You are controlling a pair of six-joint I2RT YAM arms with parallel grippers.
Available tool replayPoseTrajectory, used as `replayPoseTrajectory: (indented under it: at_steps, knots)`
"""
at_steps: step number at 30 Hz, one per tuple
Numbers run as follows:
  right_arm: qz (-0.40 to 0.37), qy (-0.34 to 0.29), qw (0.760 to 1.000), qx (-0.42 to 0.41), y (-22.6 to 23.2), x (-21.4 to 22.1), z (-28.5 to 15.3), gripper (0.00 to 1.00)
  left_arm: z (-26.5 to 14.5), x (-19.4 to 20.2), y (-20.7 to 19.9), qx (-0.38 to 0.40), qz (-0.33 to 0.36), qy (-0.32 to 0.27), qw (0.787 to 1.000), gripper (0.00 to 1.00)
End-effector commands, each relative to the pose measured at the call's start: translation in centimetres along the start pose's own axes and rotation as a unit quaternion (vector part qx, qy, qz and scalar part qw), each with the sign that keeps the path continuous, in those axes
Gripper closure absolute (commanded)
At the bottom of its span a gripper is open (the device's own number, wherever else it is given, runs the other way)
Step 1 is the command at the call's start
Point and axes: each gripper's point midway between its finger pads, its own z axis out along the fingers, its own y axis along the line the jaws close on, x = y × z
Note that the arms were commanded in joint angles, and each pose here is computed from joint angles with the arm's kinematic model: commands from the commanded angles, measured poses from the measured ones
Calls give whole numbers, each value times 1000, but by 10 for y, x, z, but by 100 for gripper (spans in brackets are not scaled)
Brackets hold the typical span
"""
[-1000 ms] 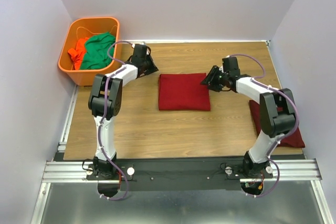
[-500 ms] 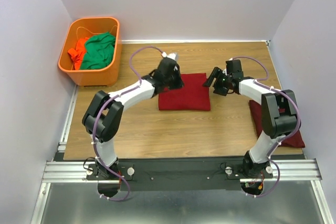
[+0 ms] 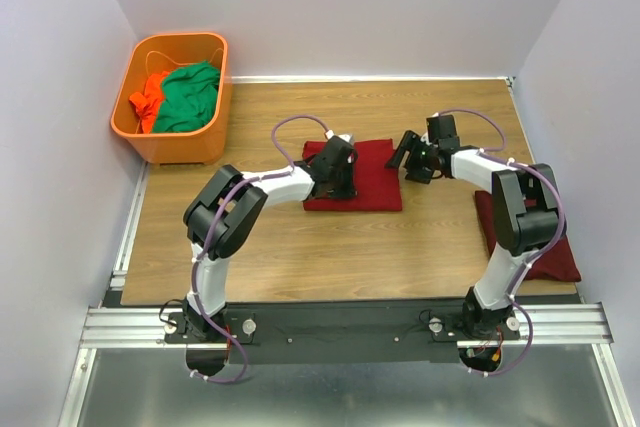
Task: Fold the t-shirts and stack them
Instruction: Neatly place the folded tshirt to the corner
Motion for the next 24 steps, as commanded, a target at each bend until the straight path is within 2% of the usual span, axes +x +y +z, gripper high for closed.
replayPoseTrajectory:
  at_steps: [1, 8, 14, 20, 21, 22, 23, 24]
  knots:
    - [-21, 12, 1000, 18, -6, 9, 13, 21, 11, 13, 2, -19, 21, 13, 1000, 100]
    - [-34, 31, 998, 36, -9, 30, 22, 26, 8, 18, 11, -34, 22, 14, 999, 100]
    - [-45, 43, 997, 44, -7, 41, 29, 37, 6, 13, 6, -30, 26, 12, 999, 100]
    - [-45, 50, 995, 74, -18, 48, 34, 73, 2, 6, 0, -24, 26, 7, 999, 100]
    - [-43, 48, 995, 78, -19, 47, 33, 87, 1, 4, -2, -21, 27, 6, 999, 100]
    - [-42, 48, 994, 84, -21, 48, 32, 94, 0, 4, -3, -20, 27, 6, 999, 100]
    - [-37, 45, 995, 85, -20, 46, 31, 99, -2, 0, -5, -17, 26, 3, 1000, 100]
    - [-33, 43, 995, 89, -21, 46, 29, 99, -3, -3, -6, -16, 25, 2, 1000, 100]
